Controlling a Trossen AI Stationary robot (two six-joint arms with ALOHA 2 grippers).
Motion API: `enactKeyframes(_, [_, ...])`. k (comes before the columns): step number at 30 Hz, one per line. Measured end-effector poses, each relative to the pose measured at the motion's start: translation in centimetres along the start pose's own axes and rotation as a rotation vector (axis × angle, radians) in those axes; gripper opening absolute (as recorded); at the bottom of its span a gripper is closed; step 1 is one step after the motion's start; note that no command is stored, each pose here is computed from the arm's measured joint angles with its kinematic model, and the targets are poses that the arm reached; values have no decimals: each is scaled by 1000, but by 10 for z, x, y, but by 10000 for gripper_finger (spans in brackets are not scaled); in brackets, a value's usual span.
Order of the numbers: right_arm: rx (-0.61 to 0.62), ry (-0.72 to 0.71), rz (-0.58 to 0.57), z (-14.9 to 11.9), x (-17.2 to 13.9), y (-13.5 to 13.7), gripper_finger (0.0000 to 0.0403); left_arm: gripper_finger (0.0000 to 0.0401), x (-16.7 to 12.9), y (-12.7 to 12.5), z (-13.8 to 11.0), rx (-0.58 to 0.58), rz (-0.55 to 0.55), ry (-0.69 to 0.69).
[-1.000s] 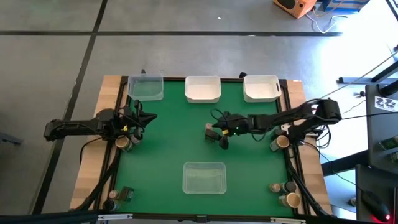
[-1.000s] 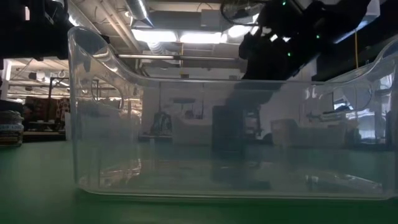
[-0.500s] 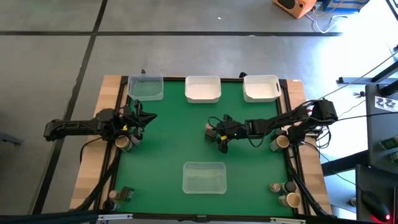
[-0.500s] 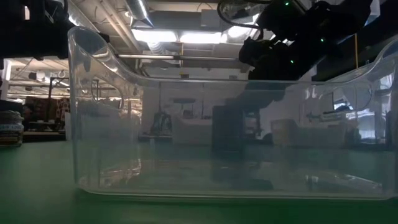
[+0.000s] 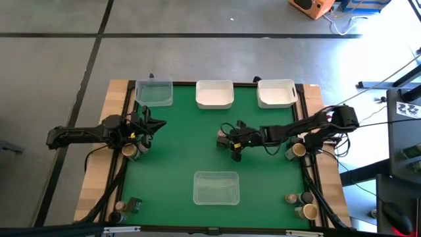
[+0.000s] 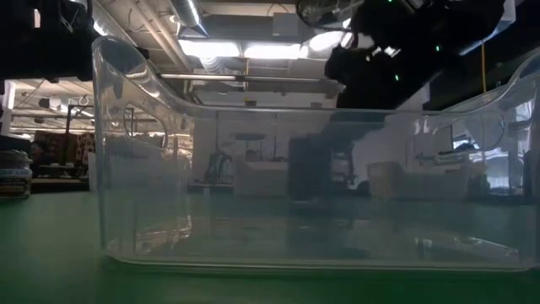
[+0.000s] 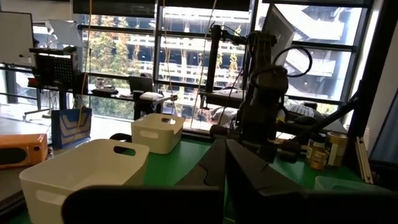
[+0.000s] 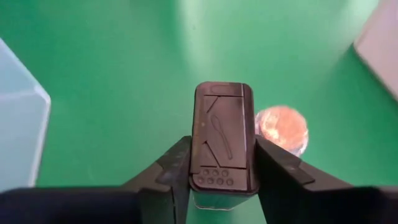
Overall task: Sort spices by type
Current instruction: Put the green seasoning can into the right white bin
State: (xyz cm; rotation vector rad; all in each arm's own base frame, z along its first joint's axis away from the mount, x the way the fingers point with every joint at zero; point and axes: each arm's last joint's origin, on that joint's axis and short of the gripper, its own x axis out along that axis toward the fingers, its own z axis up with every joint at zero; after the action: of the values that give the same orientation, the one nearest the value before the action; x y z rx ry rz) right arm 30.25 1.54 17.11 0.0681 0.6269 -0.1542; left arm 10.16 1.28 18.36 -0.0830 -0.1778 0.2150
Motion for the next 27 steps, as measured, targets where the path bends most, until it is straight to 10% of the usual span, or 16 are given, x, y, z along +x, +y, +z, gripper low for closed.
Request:
enactKeyframes(12, [-43, -120, -289, 43, -73, -18, 146, 0, 0, 0, 0, 1, 0, 4])
enactKeyframes(27, [168, -61, -838, 40, -121, -126, 146, 0, 0, 0, 1, 5, -1, -9])
